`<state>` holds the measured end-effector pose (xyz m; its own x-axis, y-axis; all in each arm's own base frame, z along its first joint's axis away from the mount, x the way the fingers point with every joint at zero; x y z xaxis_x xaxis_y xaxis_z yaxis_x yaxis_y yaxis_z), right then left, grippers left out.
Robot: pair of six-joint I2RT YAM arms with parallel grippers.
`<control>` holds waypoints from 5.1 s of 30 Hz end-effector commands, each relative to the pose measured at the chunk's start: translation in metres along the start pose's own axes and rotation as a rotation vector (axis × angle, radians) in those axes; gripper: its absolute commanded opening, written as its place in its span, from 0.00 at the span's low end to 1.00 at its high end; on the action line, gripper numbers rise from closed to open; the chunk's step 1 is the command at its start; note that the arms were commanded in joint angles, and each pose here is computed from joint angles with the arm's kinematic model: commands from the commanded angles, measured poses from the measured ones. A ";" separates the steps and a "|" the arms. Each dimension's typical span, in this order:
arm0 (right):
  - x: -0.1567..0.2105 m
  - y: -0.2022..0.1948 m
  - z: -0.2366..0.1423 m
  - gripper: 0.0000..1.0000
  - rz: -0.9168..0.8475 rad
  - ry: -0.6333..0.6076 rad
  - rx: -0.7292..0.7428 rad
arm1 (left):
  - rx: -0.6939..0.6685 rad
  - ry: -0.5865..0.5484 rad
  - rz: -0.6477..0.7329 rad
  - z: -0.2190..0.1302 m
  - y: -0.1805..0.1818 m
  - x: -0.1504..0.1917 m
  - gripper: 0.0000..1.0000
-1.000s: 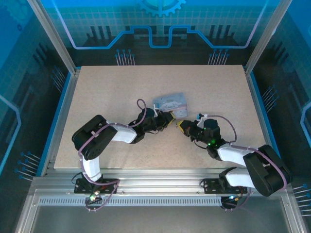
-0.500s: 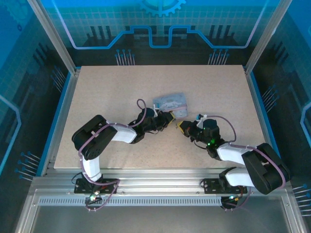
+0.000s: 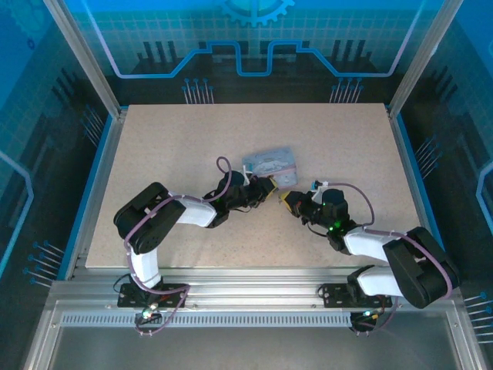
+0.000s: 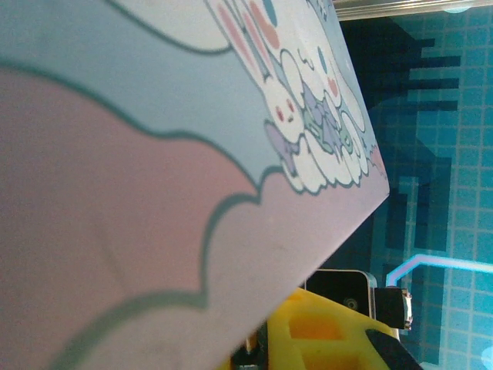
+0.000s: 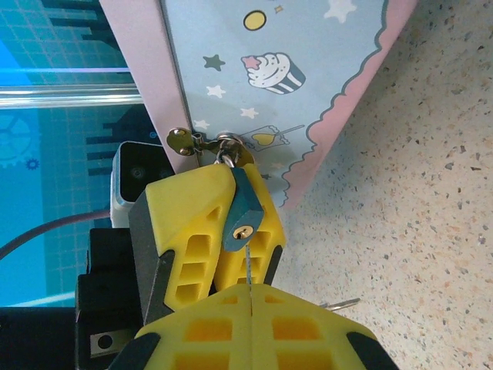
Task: Unlock the padlock with the key
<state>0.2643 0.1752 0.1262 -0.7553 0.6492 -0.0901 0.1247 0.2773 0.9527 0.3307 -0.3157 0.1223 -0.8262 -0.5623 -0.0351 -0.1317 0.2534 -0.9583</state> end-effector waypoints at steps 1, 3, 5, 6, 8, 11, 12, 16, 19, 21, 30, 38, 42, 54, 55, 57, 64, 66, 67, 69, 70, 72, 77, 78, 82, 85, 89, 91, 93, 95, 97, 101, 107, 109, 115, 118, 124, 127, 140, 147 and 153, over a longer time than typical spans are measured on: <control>-0.003 0.018 0.005 0.00 -0.049 -0.014 -0.057 | 0.067 0.015 -0.007 0.001 -0.012 -0.001 0.00; -0.003 0.020 0.005 0.00 -0.050 -0.014 -0.060 | 0.064 0.016 -0.008 0.001 -0.011 -0.001 0.00; -0.003 0.022 0.005 0.00 -0.054 -0.010 -0.064 | 0.063 0.016 -0.008 0.001 -0.011 -0.001 0.00; -0.003 0.023 0.005 0.00 -0.055 -0.010 -0.067 | 0.061 0.017 -0.008 0.000 -0.010 0.000 0.00; -0.003 0.022 0.004 0.00 -0.057 -0.011 -0.064 | 0.059 0.016 -0.007 0.000 -0.009 0.000 0.00; -0.002 0.021 0.004 0.00 -0.060 -0.008 -0.057 | 0.062 0.017 -0.010 0.000 -0.008 0.000 0.00; -0.002 0.020 0.004 0.00 -0.059 -0.009 -0.055 | 0.064 0.018 -0.011 0.000 -0.009 0.000 0.00; -0.002 0.015 0.005 0.00 -0.052 -0.010 -0.038 | 0.069 0.017 -0.009 0.001 -0.011 0.000 0.00; -0.002 0.012 0.005 0.00 -0.049 -0.007 -0.034 | 0.071 0.017 -0.010 0.001 -0.012 -0.001 0.00; -0.001 0.011 0.005 0.00 -0.049 -0.009 -0.032 | 0.069 0.017 -0.011 0.001 -0.011 -0.001 0.00; 0.001 0.008 0.002 0.00 -0.055 -0.004 -0.021 | 0.073 0.013 -0.011 0.000 -0.013 -0.003 0.00; -0.001 0.009 0.001 0.00 -0.063 -0.013 -0.023 | 0.069 0.016 -0.011 -0.001 -0.012 -0.002 0.00; -0.002 0.011 0.002 0.00 -0.069 -0.014 -0.022 | 0.070 0.019 -0.013 -0.001 -0.012 -0.001 0.00; -0.002 0.012 0.005 0.00 -0.073 -0.011 -0.021 | 0.073 0.023 -0.012 -0.001 -0.012 -0.001 0.00; -0.002 0.012 0.006 0.00 -0.073 -0.009 -0.021 | 0.073 0.022 -0.014 -0.001 -0.012 -0.001 0.00; -0.002 0.011 0.007 0.00 -0.074 -0.003 -0.020 | 0.074 0.022 -0.013 -0.001 -0.013 -0.001 0.00; -0.002 0.010 0.007 0.00 -0.075 -0.004 -0.024 | 0.074 0.023 -0.013 -0.001 -0.013 -0.001 0.00; -0.002 0.011 0.007 0.00 -0.078 -0.007 -0.027 | 0.074 0.025 -0.013 -0.001 -0.013 -0.001 0.00; -0.002 0.012 0.007 0.00 -0.081 -0.008 -0.031 | 0.074 0.024 -0.015 -0.001 -0.013 -0.001 0.00; -0.003 0.015 0.006 0.00 -0.081 -0.012 -0.043 | 0.074 0.025 -0.015 -0.001 -0.013 -0.001 0.00; -0.003 0.017 0.006 0.00 -0.084 -0.013 -0.049 | 0.074 0.025 -0.015 -0.001 -0.013 -0.001 0.00; -0.003 0.019 0.006 0.00 -0.090 -0.013 -0.052 | 0.074 0.025 -0.016 -0.001 -0.012 -0.001 0.00; -0.003 0.022 0.004 0.00 -0.103 -0.015 -0.053 | 0.073 0.025 -0.018 -0.001 -0.011 -0.001 0.00; -0.003 0.021 0.004 0.00 -0.106 -0.014 -0.048 | 0.074 0.026 -0.019 -0.001 -0.012 -0.001 0.00; -0.004 0.022 0.006 0.00 -0.108 -0.011 -0.049 | 0.077 0.034 -0.020 0.000 -0.012 0.001 0.00; -0.004 0.021 0.008 0.00 -0.107 -0.007 -0.040 | 0.085 0.034 -0.023 0.000 -0.014 0.000 0.00; -0.004 0.018 0.011 0.00 -0.105 -0.003 -0.032 | 0.091 0.041 -0.023 0.001 -0.017 0.001 0.00; -0.005 0.020 0.013 0.00 -0.107 -0.001 -0.038 | 0.092 0.044 -0.023 0.001 -0.017 0.002 0.00; -0.004 0.019 0.013 0.00 -0.107 0.003 -0.037 | 0.094 0.043 -0.027 0.000 -0.017 0.001 0.00; -0.005 0.019 0.013 0.00 -0.108 -0.001 -0.036 | 0.094 0.043 -0.023 0.000 -0.017 0.001 0.00; -0.005 0.020 0.013 0.00 -0.120 0.000 -0.039 | 0.094 0.046 -0.026 0.000 -0.017 0.002 0.00; -0.006 0.022 0.012 0.00 -0.136 -0.004 -0.032 | 0.100 0.051 -0.027 0.001 -0.019 0.002 0.00; -0.011 0.022 0.012 0.00 -0.088 -0.017 -0.048 | 0.116 0.062 -0.023 0.001 -0.024 0.003 0.00; -0.013 0.019 0.011 0.00 -0.024 -0.027 -0.053 | 0.118 0.063 -0.022 0.001 -0.024 0.003 0.00; -0.012 0.008 0.016 0.00 0.150 0.002 -0.020 | 0.131 0.067 -0.019 0.001 -0.027 0.004 0.00; -0.012 0.000 0.015 0.00 0.197 -0.013 -0.002 | 0.133 0.069 -0.018 0.000 -0.028 0.004 0.00; -0.016 -0.001 0.019 0.00 0.221 -0.009 -0.006 | 0.142 0.089 -0.013 0.000 -0.030 0.007 0.00; -0.019 0.003 0.022 0.00 0.209 -0.015 -0.016 | 0.148 0.098 -0.010 -0.001 -0.032 0.009 0.00; -0.019 0.016 0.034 0.00 0.157 0.015 0.034 | 0.159 0.157 0.013 0.003 -0.040 0.022 0.00; -0.022 0.019 0.040 0.00 0.132 0.028 0.056 | 0.150 0.184 0.019 0.002 -0.035 0.032 0.00; -0.014 0.004 0.042 0.02 0.115 0.099 0.088 | 0.089 0.145 0.025 -0.006 -0.021 0.028 0.00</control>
<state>0.2979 0.1910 0.1178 -0.7615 0.6433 0.0796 0.2987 0.2392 0.9239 0.3382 -0.3082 0.1181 -0.8098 -0.5867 0.0050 -0.1707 0.2274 -0.9587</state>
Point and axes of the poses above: each hand's point on the last joint's axis, 136 mm out from that joint toward the fingers, its own z axis out along the fingers, its own y axis along the line the jaws close on, x = y × z, the point moved 4 cm from there along -z, back along the fingers, and after that the axes turned 3 degrees about -z, right-handed, at the moved point
